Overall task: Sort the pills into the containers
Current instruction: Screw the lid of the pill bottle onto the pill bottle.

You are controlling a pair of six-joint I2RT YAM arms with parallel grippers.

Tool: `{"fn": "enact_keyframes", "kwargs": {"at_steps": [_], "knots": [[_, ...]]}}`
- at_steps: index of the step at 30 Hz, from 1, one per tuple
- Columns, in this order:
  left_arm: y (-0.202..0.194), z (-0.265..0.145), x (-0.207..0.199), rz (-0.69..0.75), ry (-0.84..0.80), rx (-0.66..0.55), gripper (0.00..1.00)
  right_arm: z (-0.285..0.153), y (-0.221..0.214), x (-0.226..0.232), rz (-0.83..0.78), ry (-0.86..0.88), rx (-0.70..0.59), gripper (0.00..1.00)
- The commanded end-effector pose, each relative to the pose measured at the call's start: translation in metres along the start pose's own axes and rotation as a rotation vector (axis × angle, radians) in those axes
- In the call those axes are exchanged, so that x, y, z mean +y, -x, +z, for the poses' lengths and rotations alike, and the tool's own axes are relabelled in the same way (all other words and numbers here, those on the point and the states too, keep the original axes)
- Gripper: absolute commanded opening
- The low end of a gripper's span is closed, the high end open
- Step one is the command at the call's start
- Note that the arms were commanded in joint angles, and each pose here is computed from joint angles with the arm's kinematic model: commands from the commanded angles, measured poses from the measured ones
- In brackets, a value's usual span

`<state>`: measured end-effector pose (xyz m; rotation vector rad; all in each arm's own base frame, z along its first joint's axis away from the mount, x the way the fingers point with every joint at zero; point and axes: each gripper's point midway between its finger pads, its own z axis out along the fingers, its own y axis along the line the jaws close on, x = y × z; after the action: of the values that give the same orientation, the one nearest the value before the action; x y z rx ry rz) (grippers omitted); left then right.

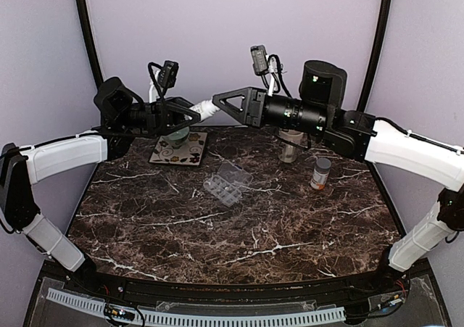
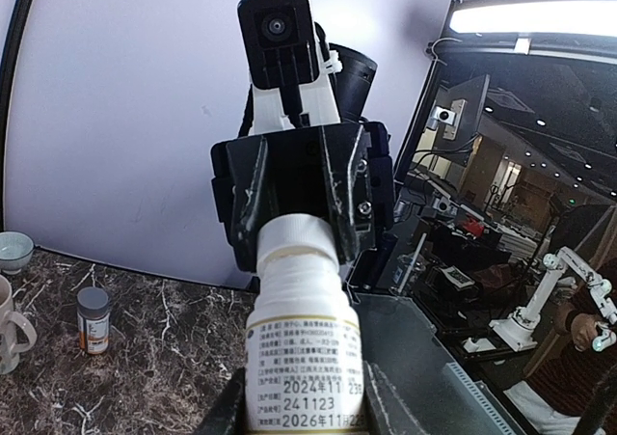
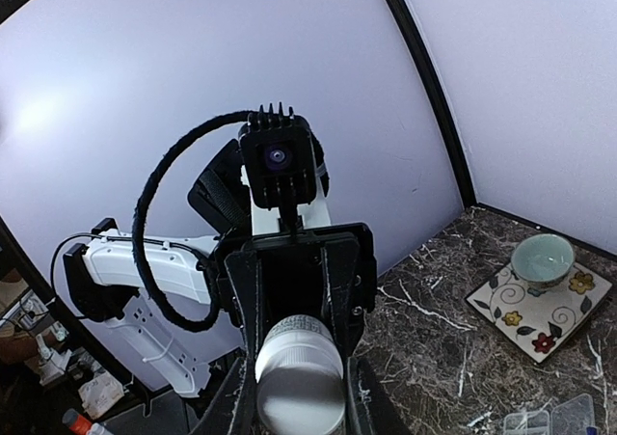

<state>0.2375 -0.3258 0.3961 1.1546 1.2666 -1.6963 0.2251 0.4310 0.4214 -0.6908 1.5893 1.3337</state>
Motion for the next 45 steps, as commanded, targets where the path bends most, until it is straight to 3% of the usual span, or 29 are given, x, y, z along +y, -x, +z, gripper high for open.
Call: {"fn": "enact_keyframes", "kwargs": {"at_steps": [1, 22, 45], "knots": [[0.041, 0.013, -0.022, 0.120, -0.006, -0.104, 0.00, 0.015, -0.114, -0.024, 0.039, -0.068, 0.330, 0.00], [0.038, 0.013, -0.025, 0.114, -0.023, -0.094, 0.00, 0.004, -0.085, -0.010, 0.130, 0.029, 0.221, 0.00], [0.036, 0.022, -0.028, 0.093, -0.070, -0.034, 0.00, 0.028, -0.106, -0.021, 0.091, -0.017, 0.324, 0.00]]}}
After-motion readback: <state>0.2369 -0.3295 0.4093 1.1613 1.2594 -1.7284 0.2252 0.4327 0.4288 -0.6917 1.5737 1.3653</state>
